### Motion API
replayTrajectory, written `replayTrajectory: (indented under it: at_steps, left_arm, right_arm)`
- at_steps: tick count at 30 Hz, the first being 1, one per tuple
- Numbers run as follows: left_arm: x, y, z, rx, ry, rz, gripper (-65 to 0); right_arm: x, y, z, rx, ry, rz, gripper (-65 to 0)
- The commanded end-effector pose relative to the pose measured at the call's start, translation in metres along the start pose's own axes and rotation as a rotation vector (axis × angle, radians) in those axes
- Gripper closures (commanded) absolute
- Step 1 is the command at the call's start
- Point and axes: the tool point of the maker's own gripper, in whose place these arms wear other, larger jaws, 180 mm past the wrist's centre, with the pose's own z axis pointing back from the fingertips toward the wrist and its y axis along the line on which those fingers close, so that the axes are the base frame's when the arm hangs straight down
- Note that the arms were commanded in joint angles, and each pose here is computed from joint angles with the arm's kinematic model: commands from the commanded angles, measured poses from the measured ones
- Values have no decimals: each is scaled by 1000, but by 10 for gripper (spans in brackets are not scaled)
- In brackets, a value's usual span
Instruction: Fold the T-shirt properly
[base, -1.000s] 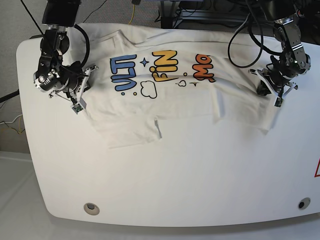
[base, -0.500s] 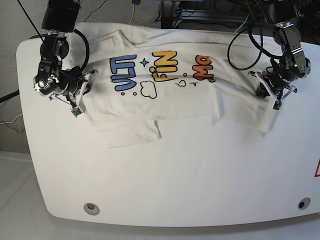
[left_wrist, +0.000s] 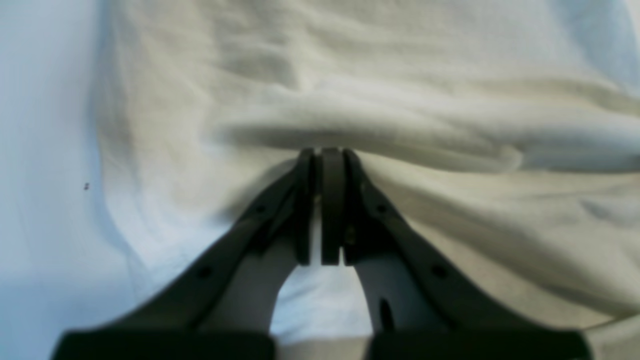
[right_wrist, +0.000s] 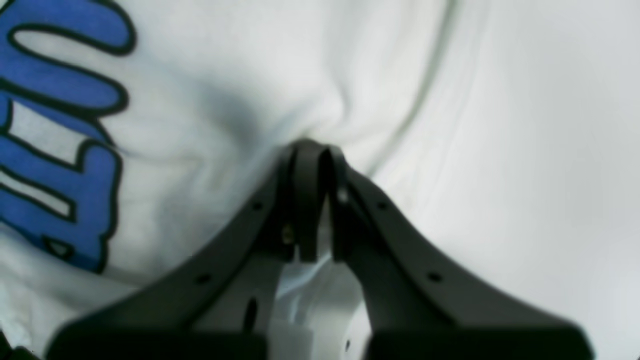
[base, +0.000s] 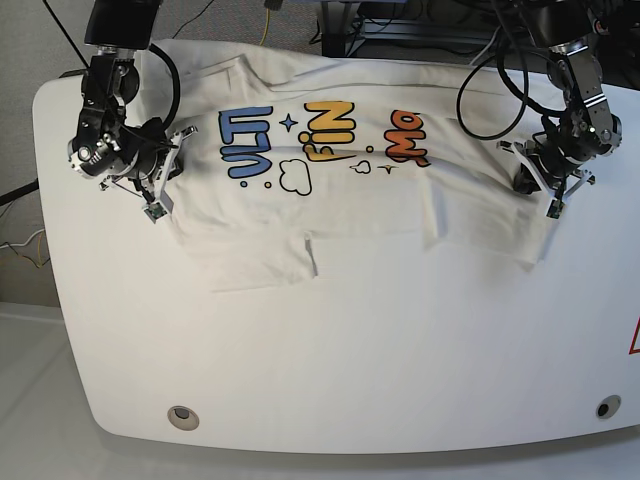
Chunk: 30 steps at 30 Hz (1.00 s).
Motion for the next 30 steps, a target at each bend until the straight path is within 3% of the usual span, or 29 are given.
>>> replayTrajectory:
  at_steps: [1, 12, 30]
  left_arm:
    - [-26, 7, 3, 29, 125, -30, -17]
    - [-26, 7, 3, 28, 125, -31, -17]
    - [-16, 8, 1, 29, 104, -36, -17]
  right_arm:
    - [-2, 2, -8, 19, -6, -26, -29]
    - [-19, 7, -35, 17, 22, -47, -29]
    - [-6, -29, -33, -87, 42, -2, -29]
